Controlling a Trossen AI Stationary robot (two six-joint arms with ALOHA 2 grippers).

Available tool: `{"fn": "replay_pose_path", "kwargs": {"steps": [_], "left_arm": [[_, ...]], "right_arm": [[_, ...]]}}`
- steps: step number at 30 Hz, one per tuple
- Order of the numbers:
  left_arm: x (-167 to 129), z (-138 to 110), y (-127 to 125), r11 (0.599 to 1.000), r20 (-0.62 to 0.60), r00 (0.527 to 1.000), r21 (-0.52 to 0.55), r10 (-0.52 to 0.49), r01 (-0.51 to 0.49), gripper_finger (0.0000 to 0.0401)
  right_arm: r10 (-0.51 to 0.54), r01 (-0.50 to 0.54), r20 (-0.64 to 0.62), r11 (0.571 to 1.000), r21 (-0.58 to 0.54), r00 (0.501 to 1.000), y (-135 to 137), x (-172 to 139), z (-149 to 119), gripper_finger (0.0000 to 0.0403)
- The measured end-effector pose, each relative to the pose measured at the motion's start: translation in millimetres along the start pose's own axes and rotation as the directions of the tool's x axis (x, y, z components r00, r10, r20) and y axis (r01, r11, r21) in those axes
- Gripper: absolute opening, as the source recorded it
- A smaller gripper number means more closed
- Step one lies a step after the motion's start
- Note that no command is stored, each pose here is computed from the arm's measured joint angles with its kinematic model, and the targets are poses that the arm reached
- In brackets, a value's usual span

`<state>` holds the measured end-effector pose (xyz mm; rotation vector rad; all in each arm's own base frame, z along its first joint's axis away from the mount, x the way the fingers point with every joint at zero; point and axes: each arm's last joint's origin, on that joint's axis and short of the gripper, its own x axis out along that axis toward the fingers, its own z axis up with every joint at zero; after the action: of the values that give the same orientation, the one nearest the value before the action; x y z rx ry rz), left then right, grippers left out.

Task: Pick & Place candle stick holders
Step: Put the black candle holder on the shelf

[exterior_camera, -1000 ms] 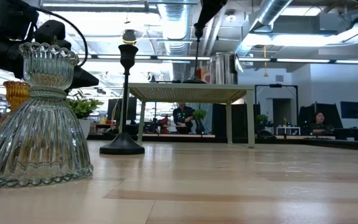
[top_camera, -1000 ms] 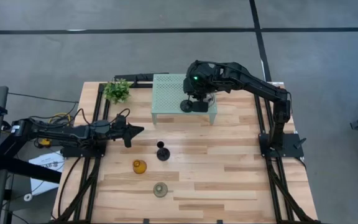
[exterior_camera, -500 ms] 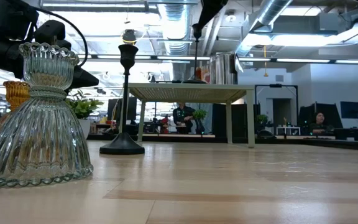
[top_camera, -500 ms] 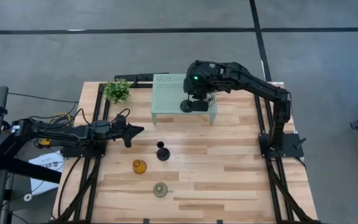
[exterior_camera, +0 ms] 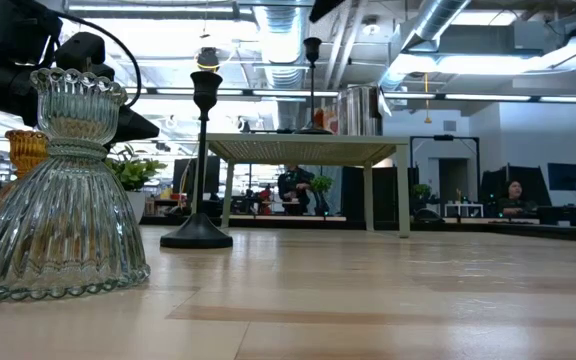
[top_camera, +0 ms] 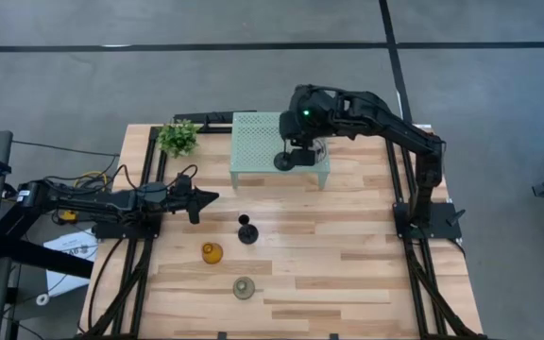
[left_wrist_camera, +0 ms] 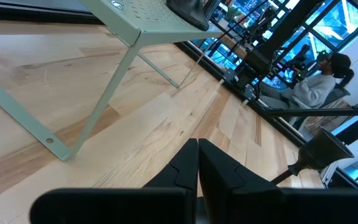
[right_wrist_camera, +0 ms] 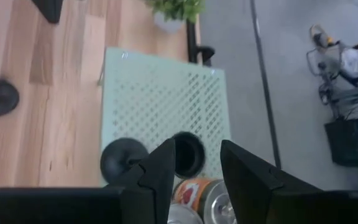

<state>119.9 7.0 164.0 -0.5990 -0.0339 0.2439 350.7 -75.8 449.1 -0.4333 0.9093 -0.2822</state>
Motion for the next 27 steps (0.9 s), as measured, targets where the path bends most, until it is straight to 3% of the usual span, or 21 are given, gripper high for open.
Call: {"fn": "replay_pose_path", "kwargs": {"steps": [6,13,20,27], "left_arm": [[0.0,0.0,0.0,1.000,0.000,1.000,0.000,0.000,0.000,0.0011],[0.0,-0.1,0.0,1.000,0.000,1.000,0.000,0.000,0.000,0.0011],[0.0,0.1,0.0,1.000,0.001,1.000,0.000,-0.001,0.001,0.0011],[0.0,1.3,-0.9,1.000,0.013,1.000,-0.004,-0.010,0.010,0.0011]], "right_arm": [[-0.049,0.049,0.032,0.999,0.008,0.998,9.8,-17.3,5.1,0.0121],[0.036,-0.038,0.020,0.992,0.117,0.999,37.9,-50.1,0.8,0.0120],[0.122,-0.102,-0.055,0.952,0.288,0.991,64.8,-84.1,-13.6,0.0120],[0.122,-0.121,0.024,0.910,0.396,0.992,79.6,-118.4,-19.0,0.0111]]}}
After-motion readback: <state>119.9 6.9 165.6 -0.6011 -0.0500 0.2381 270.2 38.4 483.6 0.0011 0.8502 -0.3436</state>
